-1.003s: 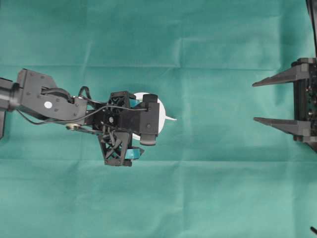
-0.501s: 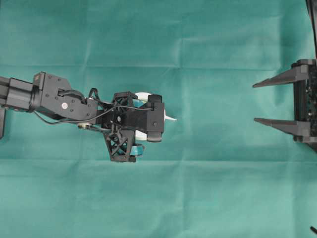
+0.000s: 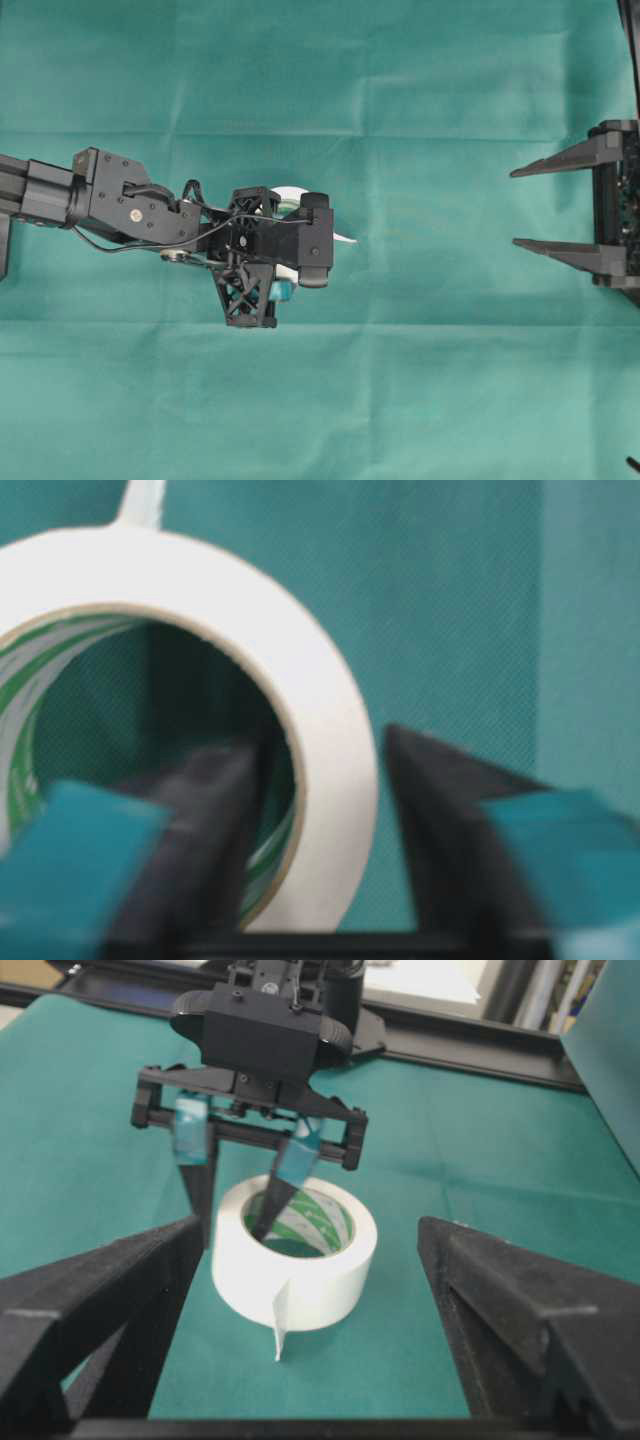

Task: Peel off the duct tape with your right arm.
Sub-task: 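Close the left gripper on the roll's rim and lift it upright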

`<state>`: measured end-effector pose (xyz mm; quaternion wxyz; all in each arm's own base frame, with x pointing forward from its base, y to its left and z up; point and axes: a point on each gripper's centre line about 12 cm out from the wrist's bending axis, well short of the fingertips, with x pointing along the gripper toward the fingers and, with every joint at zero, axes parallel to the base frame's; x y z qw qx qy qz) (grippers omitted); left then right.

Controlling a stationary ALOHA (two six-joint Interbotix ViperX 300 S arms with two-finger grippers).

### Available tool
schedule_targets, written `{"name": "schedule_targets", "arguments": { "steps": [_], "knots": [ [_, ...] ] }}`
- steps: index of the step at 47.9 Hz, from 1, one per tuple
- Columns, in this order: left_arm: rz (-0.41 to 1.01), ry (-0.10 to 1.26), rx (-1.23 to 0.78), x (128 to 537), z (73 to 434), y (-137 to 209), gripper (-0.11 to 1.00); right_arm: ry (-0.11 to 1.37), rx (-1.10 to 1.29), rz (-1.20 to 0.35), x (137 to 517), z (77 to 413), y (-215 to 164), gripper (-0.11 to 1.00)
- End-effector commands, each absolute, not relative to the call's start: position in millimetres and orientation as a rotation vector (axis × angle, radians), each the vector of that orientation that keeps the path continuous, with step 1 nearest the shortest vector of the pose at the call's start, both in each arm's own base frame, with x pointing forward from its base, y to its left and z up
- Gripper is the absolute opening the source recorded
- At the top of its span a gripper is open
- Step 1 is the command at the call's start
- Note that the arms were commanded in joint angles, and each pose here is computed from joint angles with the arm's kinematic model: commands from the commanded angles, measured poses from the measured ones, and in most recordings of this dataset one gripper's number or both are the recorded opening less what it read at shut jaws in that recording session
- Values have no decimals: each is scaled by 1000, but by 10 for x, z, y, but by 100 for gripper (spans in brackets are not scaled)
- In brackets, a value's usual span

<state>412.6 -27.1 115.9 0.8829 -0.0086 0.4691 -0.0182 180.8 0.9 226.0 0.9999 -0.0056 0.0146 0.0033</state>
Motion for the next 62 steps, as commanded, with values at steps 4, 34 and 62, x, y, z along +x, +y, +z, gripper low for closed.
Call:
{"name": "schedule_targets", "arguments": {
  "steps": [4, 34, 62],
  "knots": [
    [-38, 951, -19, 4161, 1259, -272, 21, 12, -13, 8, 1824, 2308, 10, 83],
    [-42, 872, -20, 4187, 1920, -275, 21, 2, -13, 8, 1823, 2337, 10, 83],
    [-83, 917, 71, 4286, 2808, -279, 21, -23, -10, 9, 1871, 2480, 13, 83]
  ]
}}
